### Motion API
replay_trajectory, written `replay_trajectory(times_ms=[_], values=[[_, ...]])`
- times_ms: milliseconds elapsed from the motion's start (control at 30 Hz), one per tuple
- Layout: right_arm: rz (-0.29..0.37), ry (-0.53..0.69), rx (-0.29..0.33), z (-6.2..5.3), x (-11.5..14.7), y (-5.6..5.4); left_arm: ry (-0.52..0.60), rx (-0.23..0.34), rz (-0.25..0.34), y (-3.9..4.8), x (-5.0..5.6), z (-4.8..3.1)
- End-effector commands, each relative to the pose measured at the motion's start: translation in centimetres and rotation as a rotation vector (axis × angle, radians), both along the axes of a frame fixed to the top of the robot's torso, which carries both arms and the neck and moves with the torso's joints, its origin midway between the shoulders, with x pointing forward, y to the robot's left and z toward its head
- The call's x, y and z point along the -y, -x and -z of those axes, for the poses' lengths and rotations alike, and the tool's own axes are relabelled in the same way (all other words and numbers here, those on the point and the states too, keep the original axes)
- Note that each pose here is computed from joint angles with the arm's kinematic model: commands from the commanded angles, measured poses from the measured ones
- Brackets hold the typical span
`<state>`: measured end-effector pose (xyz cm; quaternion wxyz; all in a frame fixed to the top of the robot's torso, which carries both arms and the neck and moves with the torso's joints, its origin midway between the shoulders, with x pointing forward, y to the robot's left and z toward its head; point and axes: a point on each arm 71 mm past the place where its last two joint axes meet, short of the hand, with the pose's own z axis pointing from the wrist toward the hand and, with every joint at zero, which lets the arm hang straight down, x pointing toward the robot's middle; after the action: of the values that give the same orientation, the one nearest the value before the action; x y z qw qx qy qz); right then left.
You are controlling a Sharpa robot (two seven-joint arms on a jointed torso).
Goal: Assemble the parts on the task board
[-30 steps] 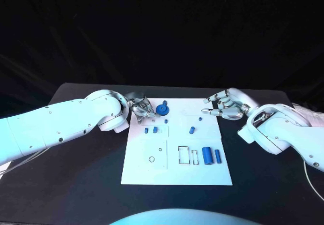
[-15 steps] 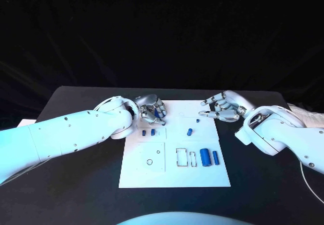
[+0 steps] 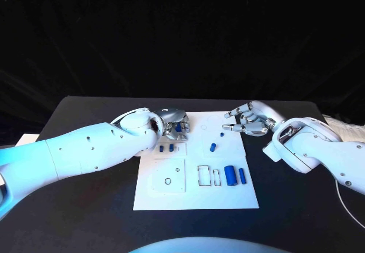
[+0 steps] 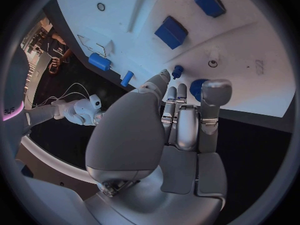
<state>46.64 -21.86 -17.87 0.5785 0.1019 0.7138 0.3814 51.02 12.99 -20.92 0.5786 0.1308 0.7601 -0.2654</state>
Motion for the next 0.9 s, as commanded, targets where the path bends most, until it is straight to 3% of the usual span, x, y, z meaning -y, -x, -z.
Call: replay_trajectory(times_ms=[33,900], values=[[-0.021,0.003,-0.003,0.06,-0.22,0.10,-0.094,-0.004,0.002,-0.05,0.17,0.43],[-0.027,0.002,-0.004,0.08,-0.39,0.11,-0.143,-0.032,0.015,-0.15,0.95,1.08]])
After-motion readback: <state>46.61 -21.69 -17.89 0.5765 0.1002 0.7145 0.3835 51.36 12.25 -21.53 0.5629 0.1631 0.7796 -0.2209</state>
